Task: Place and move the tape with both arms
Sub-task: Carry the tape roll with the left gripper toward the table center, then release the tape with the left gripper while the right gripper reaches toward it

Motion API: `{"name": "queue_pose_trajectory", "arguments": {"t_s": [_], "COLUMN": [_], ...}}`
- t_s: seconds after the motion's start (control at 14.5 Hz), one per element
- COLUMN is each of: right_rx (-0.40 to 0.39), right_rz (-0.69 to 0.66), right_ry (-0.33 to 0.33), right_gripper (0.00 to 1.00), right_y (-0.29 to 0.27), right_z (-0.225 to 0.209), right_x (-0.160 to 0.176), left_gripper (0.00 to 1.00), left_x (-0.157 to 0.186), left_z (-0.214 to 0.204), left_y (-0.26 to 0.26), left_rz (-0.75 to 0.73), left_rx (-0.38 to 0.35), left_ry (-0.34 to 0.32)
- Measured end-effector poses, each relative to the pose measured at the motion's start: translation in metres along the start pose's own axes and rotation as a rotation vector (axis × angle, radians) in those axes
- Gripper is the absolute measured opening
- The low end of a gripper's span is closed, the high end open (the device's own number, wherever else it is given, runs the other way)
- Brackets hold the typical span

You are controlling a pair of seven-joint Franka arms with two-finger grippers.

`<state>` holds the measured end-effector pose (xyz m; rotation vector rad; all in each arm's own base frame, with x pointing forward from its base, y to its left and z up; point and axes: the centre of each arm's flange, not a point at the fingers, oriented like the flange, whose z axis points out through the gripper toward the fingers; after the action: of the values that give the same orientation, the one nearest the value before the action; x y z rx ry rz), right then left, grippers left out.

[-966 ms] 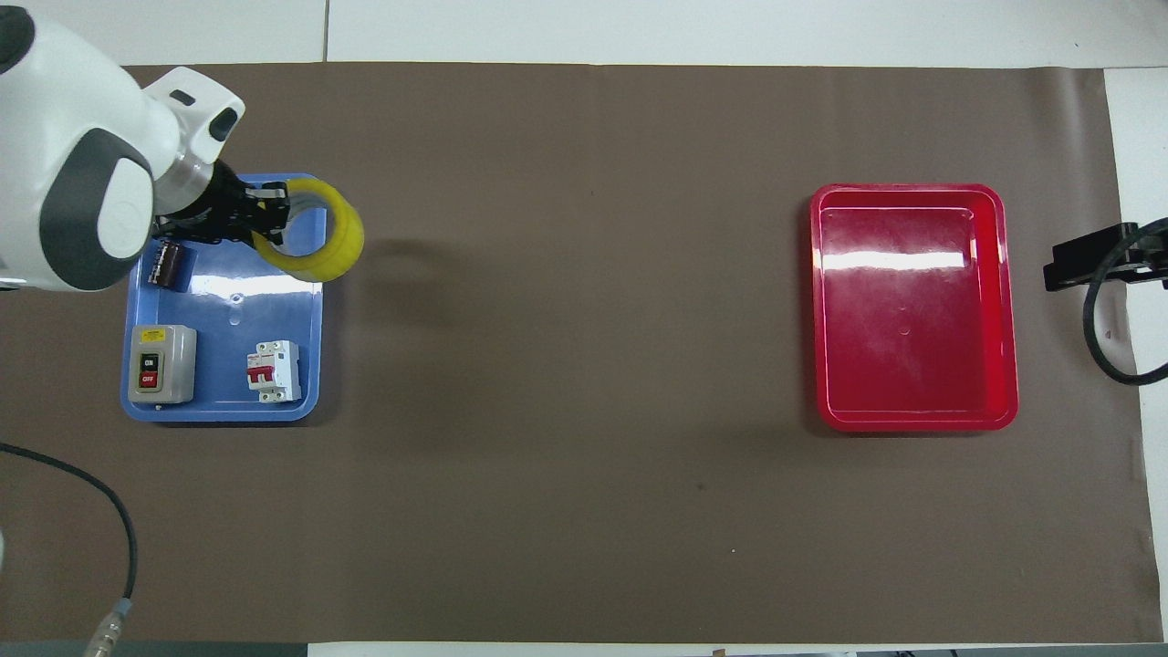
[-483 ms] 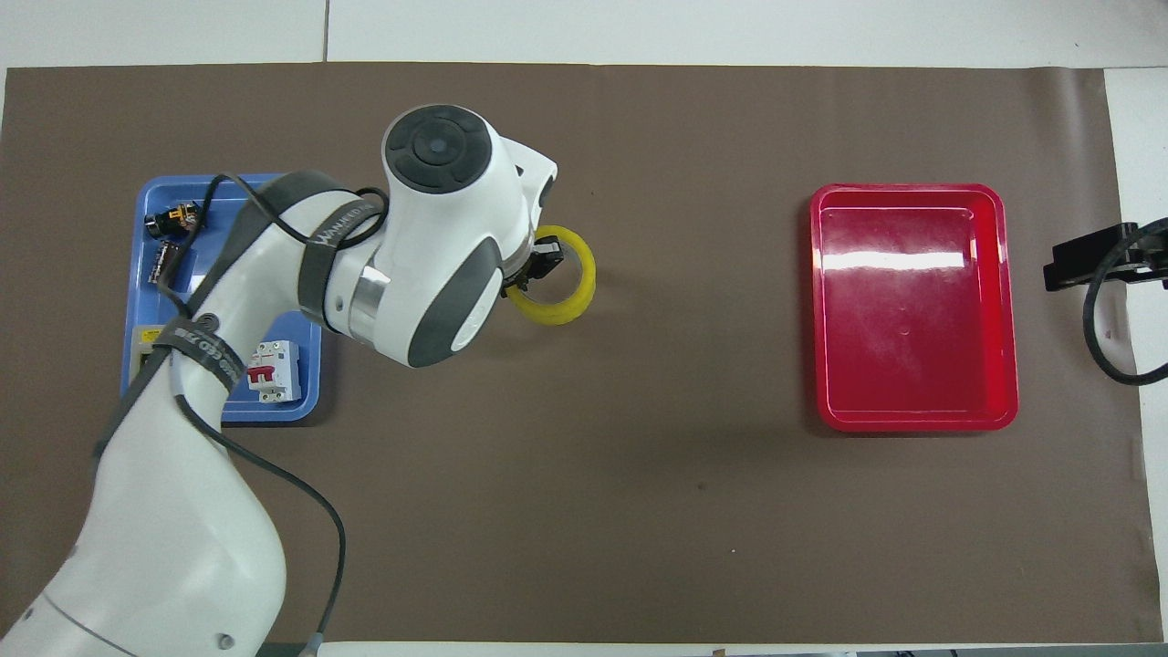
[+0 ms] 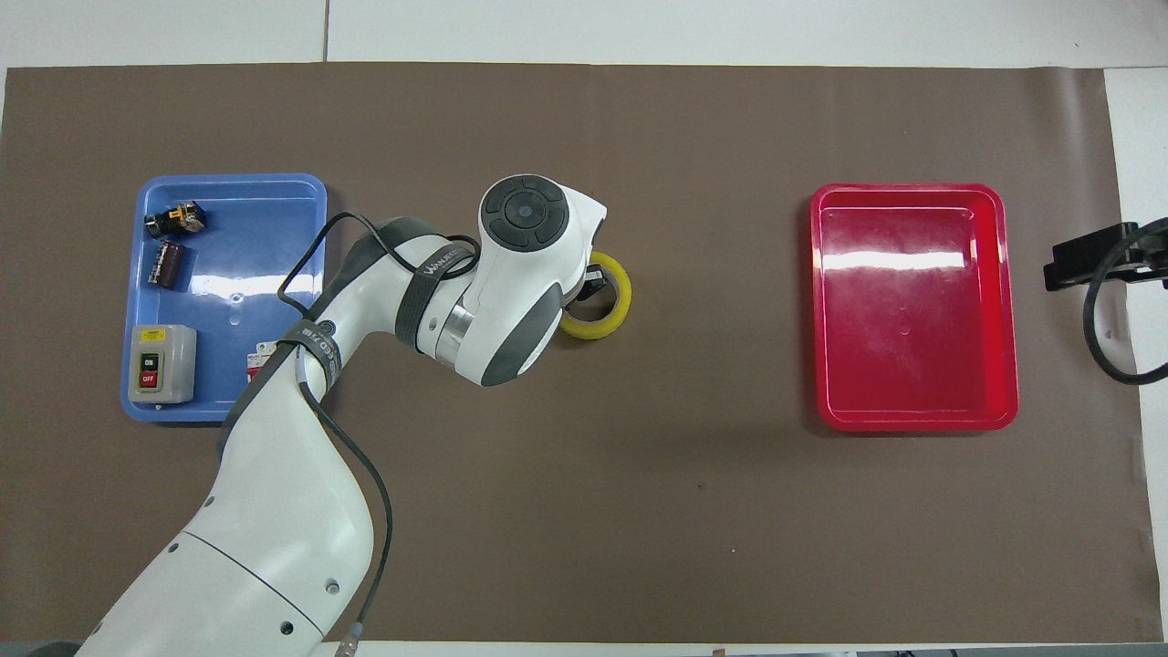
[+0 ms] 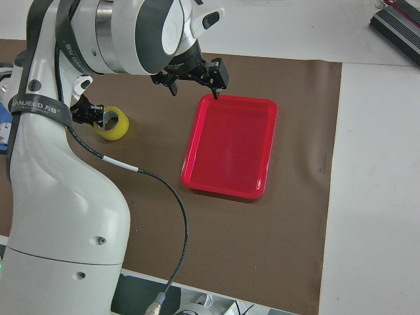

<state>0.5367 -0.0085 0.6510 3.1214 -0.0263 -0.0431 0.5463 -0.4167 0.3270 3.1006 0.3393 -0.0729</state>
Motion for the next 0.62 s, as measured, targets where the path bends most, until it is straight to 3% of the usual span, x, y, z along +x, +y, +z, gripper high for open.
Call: {"name": "queue_pose_trajectory", "arguments": {"t_s": [0.21,0.34,0.48,0.62], "right_rx": [0.0,0.003,0.029,0.04], "right_rz": [0.0,0.0,0.002,0.004], "right_ry": [0.0,0.0,0.002,0.031], "right_gripper": [1.0,1.0,1.0,1.0], "right_y": [0.0,0.0,-0.001,0.0], "right_z": [0.0,0.0,0.0,-0.001], "right_x": [0.0,0.0,0.0,0.004], "left_gripper": [0.59,0.8,1.0,1.0], "left_x": [0.026,0.057,0.078,0.083], "left_z": [-0.036,-0.108,-0.185,-0.243], "left_y": [-0.024,-0.076,-0.161,-0.245], "left_rz": [-0.051,-0.084,-0.073,-0.022], "left_rx": [0.016,0.019,0.024,0.024], "left_ry": [0.021,0.037,0.02,-0.004]}}
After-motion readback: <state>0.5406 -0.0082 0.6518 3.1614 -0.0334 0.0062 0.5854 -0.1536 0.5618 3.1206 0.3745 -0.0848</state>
